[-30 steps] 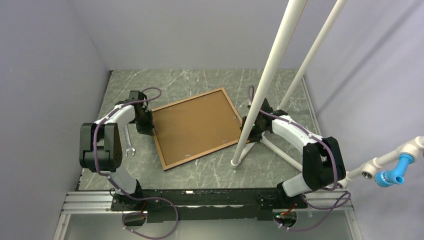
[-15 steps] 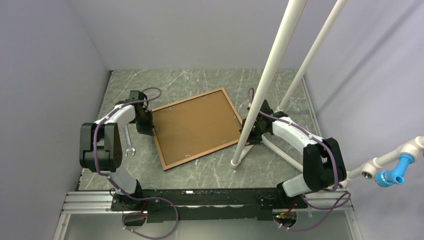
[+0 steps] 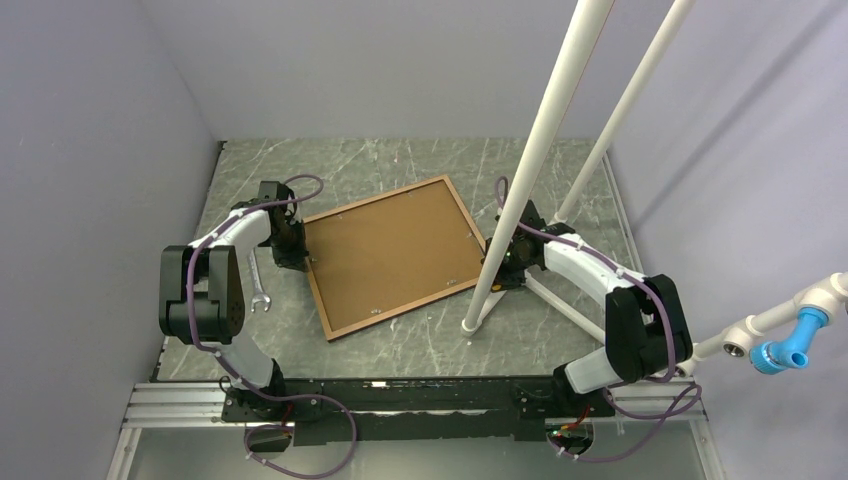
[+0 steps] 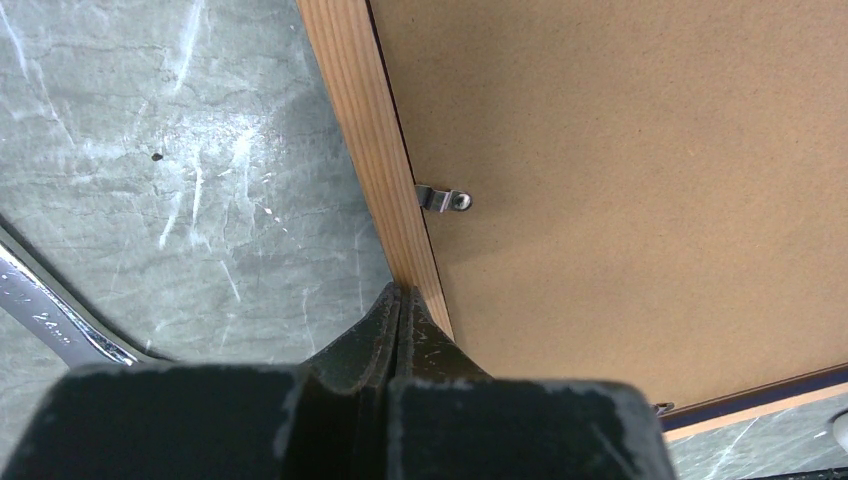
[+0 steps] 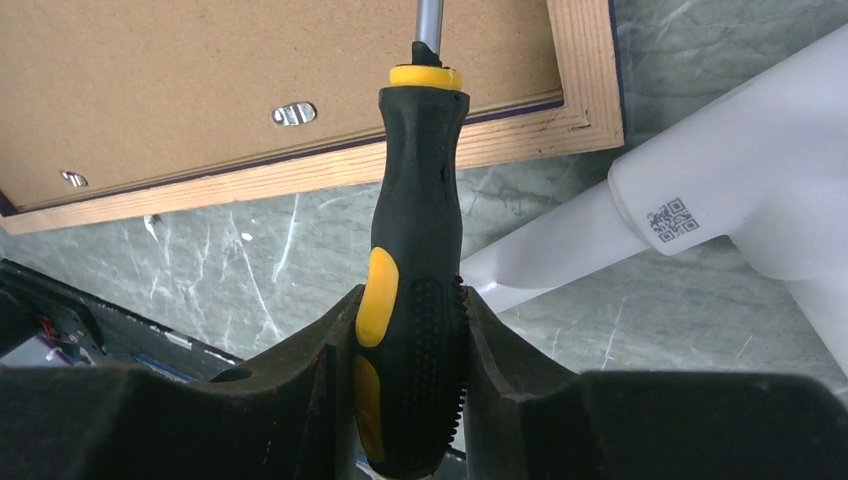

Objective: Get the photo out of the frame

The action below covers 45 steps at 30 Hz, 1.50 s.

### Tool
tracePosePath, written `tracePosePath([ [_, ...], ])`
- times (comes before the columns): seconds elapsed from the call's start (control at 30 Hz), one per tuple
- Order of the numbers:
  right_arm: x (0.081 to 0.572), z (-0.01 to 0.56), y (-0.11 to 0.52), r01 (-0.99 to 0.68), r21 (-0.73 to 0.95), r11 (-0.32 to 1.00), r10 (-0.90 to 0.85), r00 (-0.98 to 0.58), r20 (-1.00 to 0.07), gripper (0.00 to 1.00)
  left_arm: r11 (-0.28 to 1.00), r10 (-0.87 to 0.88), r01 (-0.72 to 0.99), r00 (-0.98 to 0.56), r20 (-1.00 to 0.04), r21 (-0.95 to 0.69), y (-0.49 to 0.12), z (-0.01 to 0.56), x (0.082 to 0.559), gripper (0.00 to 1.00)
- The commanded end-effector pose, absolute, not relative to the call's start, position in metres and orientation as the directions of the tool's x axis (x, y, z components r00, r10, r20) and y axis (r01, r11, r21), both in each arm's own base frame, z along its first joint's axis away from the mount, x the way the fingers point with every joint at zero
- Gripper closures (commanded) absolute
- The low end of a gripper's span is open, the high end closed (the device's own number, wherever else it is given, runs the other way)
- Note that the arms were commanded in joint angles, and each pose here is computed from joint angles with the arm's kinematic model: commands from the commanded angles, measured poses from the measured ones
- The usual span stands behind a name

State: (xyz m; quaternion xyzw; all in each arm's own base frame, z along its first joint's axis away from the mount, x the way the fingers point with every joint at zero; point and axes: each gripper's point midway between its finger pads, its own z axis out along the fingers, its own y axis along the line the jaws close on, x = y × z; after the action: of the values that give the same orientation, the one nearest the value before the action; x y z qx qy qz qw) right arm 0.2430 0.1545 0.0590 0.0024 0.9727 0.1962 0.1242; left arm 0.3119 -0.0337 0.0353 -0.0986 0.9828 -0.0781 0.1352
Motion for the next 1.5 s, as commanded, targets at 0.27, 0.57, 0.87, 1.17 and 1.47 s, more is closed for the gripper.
tracePosePath([
  [0.27,0.266,0.066,0.172,-0.154,0.428,0.891,-0.018,-0.952,-0.304,1.00,0.973,-0.202,-0.167,-0.948,-0.245,-0.158,-0.032,0.033,0.314,1.00],
  [0.57,0.269,0.065,0.189,-0.212,0.437,0.874,-0.067,-0.944,-0.324,1.00,0.973,-0.201,-0.164,-0.949,-0.244,-0.164,-0.033,0.033,0.314,1.00],
  [0.87,0.268,0.080,0.201,-0.254,0.450,0.856,-0.095,-0.934,-0.345,1.00,0.972,-0.203,-0.166,-0.948,-0.243,-0.163,-0.033,0.032,0.314,1.00],
  [1.17,0.284,0.116,0.166,-0.171,0.293,0.941,-0.006,-0.872,-0.490,1.00,0.973,-0.198,-0.158,-0.948,-0.249,-0.171,-0.034,0.034,0.315,1.00],
  [1.47,0.276,0.115,0.149,-0.182,0.237,0.954,-0.027,-0.842,-0.539,1.00,0.979,-0.183,-0.128,-0.896,-0.404,-0.159,-0.025,0.069,0.323,0.51],
])
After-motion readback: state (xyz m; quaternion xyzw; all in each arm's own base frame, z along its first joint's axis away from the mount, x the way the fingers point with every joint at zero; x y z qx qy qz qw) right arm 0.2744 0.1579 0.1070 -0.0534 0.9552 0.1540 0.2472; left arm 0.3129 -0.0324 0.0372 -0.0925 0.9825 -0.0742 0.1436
